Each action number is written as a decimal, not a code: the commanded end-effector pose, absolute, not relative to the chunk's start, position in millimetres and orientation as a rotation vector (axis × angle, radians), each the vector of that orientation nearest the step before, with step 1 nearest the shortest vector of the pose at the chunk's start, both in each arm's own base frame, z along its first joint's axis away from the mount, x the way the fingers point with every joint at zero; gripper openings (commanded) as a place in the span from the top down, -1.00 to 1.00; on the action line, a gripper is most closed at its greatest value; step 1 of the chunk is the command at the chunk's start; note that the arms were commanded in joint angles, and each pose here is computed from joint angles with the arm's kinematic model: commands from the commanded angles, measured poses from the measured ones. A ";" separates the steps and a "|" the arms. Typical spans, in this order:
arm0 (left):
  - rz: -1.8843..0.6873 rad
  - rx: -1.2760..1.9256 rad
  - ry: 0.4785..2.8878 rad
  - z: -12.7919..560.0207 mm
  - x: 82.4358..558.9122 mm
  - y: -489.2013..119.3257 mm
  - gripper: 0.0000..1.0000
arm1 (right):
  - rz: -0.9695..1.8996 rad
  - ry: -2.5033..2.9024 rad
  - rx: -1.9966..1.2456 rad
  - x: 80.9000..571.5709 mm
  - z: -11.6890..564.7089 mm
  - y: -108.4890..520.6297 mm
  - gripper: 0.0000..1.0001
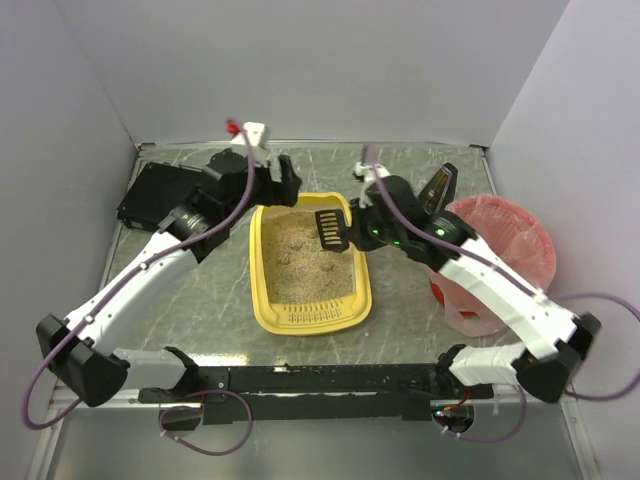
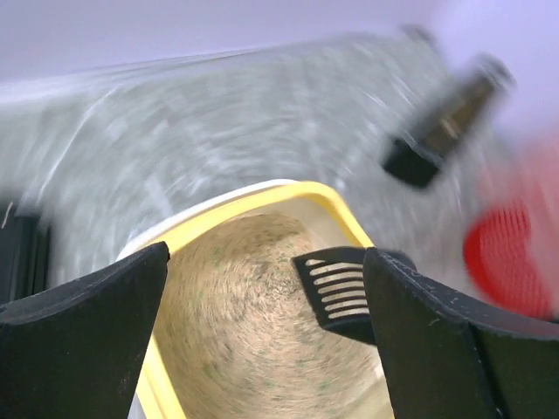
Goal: Clean the litter box
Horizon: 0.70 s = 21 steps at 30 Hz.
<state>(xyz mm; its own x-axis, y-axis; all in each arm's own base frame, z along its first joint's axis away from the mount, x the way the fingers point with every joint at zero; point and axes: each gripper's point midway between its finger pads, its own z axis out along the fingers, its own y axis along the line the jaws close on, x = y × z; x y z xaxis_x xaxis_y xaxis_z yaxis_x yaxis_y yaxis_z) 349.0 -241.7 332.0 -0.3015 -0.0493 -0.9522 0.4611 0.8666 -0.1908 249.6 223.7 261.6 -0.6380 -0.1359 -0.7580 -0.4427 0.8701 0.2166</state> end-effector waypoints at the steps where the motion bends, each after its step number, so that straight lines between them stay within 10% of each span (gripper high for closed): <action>1: -0.250 -0.364 1.958 286.3 360.0 -168.5 -0.94 | 0.115 2.235 -0.384 275.7 259.4 215.1 1.00; 21: -0.621 -0.263 2.154 190.5 332.0 -181.4 -0.93 | -0.212 2.321 -0.513 321.5 204.1 259.7 1.00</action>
<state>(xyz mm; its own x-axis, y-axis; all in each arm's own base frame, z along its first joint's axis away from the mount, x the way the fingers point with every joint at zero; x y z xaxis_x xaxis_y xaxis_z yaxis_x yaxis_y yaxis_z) 330.1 -167.4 183.8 -0.6097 -0.3829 -0.6940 -0.0420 0.8899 -0.4542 311.0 253.0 195.9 -0.6602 -0.4239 -0.6201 -0.3220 0.9055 -0.2763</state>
